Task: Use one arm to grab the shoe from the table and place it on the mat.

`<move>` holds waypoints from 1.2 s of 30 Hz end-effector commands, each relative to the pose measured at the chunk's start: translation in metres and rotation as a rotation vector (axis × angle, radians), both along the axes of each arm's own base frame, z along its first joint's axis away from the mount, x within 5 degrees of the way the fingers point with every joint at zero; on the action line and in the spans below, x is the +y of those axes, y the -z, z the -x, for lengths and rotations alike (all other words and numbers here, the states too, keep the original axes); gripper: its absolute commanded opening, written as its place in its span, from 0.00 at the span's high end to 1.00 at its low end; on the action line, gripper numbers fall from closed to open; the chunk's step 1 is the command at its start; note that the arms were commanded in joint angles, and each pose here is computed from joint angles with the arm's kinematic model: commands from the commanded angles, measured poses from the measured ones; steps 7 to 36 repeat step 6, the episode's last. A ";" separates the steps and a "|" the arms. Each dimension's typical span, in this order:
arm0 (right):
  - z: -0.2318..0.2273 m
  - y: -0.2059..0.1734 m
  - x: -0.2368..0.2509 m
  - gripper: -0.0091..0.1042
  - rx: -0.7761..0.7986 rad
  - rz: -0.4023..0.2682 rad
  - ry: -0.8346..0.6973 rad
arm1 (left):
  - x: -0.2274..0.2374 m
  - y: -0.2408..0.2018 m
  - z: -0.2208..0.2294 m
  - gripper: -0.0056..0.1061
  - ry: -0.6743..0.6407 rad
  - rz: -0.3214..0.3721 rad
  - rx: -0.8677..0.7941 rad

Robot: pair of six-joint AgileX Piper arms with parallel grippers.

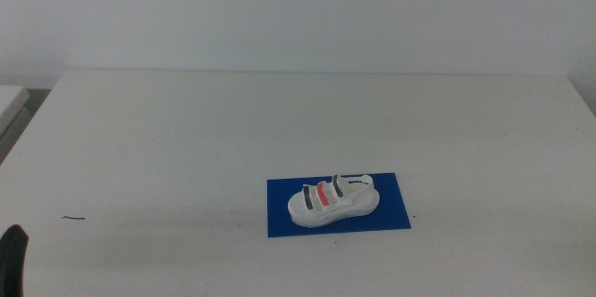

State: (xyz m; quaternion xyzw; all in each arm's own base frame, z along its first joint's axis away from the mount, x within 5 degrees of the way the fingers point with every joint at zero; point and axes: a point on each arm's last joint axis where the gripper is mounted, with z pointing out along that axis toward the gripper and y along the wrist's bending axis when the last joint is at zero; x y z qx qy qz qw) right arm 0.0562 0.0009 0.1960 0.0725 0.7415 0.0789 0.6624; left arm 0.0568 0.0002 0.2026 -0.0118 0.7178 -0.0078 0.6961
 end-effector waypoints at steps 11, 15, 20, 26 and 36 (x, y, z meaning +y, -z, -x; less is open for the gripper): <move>0.000 0.000 0.000 0.22 -0.012 0.009 -0.002 | 0.000 0.000 0.000 0.11 -0.002 -0.005 -0.003; 0.000 0.000 0.000 0.22 -0.012 0.009 -0.002 | 0.000 0.000 0.000 0.11 -0.002 -0.005 -0.003; 0.000 0.000 0.000 0.22 -0.012 0.009 -0.002 | 0.000 0.000 0.000 0.11 -0.002 -0.005 -0.003; 0.000 0.000 0.000 0.22 -0.012 0.009 -0.002 | 0.000 0.000 0.000 0.11 -0.002 -0.005 -0.003; 0.000 0.000 0.000 0.22 -0.012 0.009 -0.002 | 0.000 0.000 0.000 0.11 -0.002 -0.005 -0.003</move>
